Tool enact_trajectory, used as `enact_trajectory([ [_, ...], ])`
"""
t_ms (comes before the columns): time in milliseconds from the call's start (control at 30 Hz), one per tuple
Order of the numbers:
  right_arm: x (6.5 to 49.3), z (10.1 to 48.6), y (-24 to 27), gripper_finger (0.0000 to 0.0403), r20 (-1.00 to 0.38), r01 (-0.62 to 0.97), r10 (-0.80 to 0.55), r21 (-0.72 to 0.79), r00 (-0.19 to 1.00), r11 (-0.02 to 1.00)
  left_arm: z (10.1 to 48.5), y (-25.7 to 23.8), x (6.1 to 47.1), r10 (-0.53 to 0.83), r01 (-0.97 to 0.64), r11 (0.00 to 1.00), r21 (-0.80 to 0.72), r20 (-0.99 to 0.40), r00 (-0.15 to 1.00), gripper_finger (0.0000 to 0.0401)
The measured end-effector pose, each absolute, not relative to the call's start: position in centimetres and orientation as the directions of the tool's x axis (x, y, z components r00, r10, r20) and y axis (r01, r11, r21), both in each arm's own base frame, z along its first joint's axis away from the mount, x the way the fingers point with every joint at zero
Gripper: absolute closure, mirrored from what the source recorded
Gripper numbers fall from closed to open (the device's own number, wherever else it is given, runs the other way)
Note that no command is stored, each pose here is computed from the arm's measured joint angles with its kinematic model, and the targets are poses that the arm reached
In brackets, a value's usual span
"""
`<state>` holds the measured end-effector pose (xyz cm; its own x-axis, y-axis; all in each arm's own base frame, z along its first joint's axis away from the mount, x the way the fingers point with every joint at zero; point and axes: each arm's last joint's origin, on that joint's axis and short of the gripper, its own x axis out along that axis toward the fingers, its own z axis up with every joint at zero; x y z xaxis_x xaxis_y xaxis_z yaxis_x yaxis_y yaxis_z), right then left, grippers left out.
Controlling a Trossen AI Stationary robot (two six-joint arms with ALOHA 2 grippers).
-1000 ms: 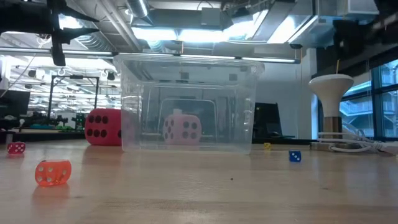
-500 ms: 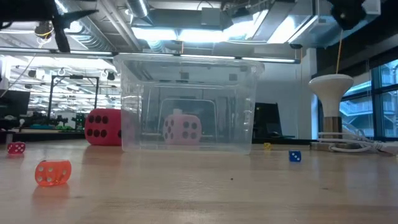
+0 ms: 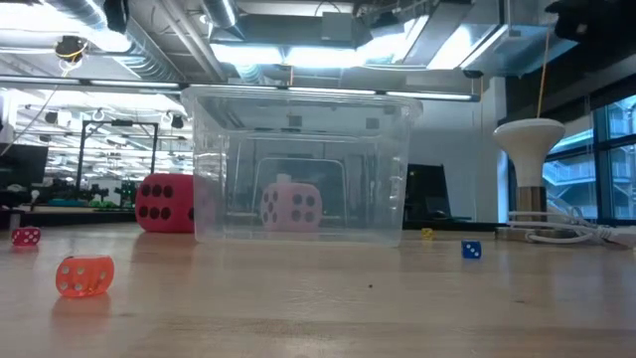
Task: Pick & Place Dice
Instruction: Put the small green dice into the transparent bin
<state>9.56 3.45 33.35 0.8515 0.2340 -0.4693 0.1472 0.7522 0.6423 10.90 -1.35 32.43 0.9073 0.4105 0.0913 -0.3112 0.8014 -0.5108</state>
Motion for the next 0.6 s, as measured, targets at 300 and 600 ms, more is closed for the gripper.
enact_trajectory([
  [300, 10.2, 33.4, 4.0, 0.0087, -0.464, 0.107, 0.315, 0.683, 0.828, 0.722, 33.7, -1.7, 12.1, 0.409, -0.337, 0.822, -0.458, 0.064, 0.910, 0.0324],
  [600, 11.1, 33.4, 4.6, 0.0087, -0.465, 0.054, 0.386, 0.691, 0.797, 0.721, 33.3, -2.0, 12.8, 0.396, -0.331, 0.807, -0.489, 0.034, 0.918, 0.0324],
])
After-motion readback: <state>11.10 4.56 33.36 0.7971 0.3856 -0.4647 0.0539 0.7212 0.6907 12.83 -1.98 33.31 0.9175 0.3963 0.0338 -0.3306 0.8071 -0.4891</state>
